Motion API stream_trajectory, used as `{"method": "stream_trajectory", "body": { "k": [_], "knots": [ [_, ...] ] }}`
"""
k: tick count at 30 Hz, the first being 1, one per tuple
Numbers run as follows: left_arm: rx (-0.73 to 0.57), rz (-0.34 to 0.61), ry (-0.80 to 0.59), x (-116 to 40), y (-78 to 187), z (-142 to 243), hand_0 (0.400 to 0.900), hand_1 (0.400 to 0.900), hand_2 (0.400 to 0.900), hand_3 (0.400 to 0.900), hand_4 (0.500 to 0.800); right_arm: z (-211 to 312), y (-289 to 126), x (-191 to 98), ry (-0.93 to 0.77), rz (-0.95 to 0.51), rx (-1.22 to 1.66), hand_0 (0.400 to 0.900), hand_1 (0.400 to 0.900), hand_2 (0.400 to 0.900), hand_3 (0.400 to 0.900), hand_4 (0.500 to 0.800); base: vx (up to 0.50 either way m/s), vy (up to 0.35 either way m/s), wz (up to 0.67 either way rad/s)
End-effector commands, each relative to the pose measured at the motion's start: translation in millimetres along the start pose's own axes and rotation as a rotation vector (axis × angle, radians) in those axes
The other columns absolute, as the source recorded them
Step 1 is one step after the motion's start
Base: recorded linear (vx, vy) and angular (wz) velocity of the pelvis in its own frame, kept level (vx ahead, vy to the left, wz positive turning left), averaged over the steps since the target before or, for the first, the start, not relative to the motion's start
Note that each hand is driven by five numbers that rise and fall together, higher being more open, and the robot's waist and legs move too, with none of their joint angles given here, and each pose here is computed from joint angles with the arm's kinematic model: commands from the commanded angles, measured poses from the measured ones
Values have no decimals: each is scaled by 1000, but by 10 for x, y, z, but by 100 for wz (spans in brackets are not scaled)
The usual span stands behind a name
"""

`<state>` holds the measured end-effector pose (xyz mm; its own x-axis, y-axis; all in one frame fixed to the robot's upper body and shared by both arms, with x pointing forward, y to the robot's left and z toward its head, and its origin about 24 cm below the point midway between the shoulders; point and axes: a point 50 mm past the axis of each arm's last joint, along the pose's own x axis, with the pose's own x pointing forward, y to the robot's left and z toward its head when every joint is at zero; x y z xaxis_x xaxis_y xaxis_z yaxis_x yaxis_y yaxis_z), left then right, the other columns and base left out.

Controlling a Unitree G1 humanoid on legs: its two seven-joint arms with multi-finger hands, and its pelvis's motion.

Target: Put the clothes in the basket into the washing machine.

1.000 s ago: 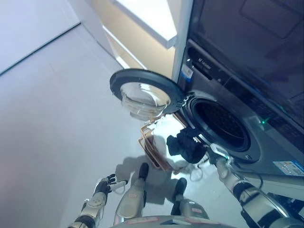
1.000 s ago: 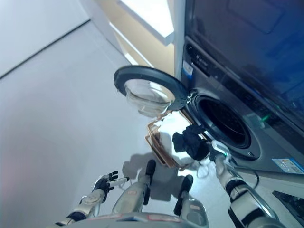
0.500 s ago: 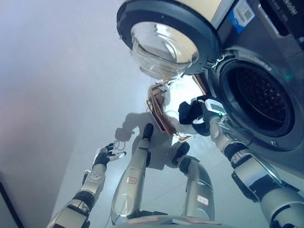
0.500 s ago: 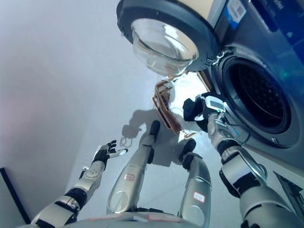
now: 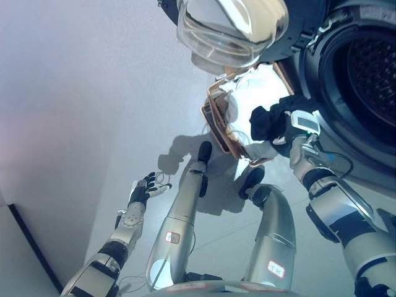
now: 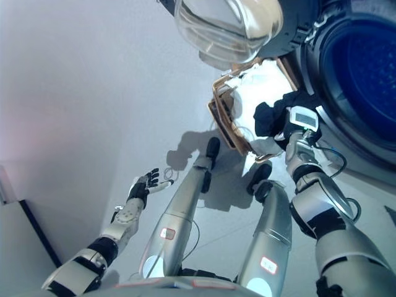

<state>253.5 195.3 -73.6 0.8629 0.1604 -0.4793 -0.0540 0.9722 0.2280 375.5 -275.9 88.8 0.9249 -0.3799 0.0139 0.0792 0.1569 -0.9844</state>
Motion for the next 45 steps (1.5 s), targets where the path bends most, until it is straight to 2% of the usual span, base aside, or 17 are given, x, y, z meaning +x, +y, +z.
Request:
{"method": "stream_trajectory", "body": {
  "k": [1, 7, 8, 9, 20, 28, 33, 38, 42, 45],
  "knots": [
    [-43, 36, 17, -49, 20, -96, 900, 900, 900, 900, 800, -380, -290, 69, 91, -81, -108, 900, 900, 900, 900, 800, 7, -14, 13],
    [-57, 28, 11, -71, -51, -100, 900, 900, 900, 900, 800, -579, -484, 96, 173, -117, -150, 900, 900, 900, 900, 800, 46, -3, 13],
    [-56, 24, 7, -72, -72, -90, 900, 900, 900, 900, 800, -620, -493, 89, 188, -120, -161, 741, 741, 741, 741, 705, 61, -28, 20],
    [-54, 19, 4, -74, -92, -85, 900, 900, 900, 900, 800, -637, -513, 89, 195, -130, -172, 400, 400, 400, 400, 500, 56, -29, 17],
    [-41, 30, -2, -62, -113, -74, 900, 900, 900, 900, 800, -482, -557, 125, 153, -172, -157, 400, 400, 400, 400, 500, 44, -11, -1],
    [-5, 83, 94, -59, 6, -259, 900, 900, 900, 900, 800, -202, -458, 131, 86, -175, -26, 400, 400, 400, 400, 500, 16, -10, -17],
    [-18, 105, 171, -103, 88, -427, 900, 900, 900, 900, 800, -155, -200, 50, 158, -126, 464, 400, 400, 400, 400, 500, 41, -16, -24],
    [-7, 94, 238, -192, 158, -624, 900, 900, 900, 900, 800, -345, 411, -243, 403, -29, 1017, 400, 400, 400, 400, 500, 45, -8, -8],
    [-7, 91, 279, -275, 188, -767, 900, 900, 900, 900, 800, -391, 682, -422, 496, -6, 1305, 400, 400, 400, 400, 500, -1, 36, -2],
    [-25, 116, 321, -350, 228, -891, 900, 900, 900, 900, 800, -359, 795, -512, 552, -41, 1536, 400, 400, 400, 400, 500, 30, 23, -31]
  ]
}}
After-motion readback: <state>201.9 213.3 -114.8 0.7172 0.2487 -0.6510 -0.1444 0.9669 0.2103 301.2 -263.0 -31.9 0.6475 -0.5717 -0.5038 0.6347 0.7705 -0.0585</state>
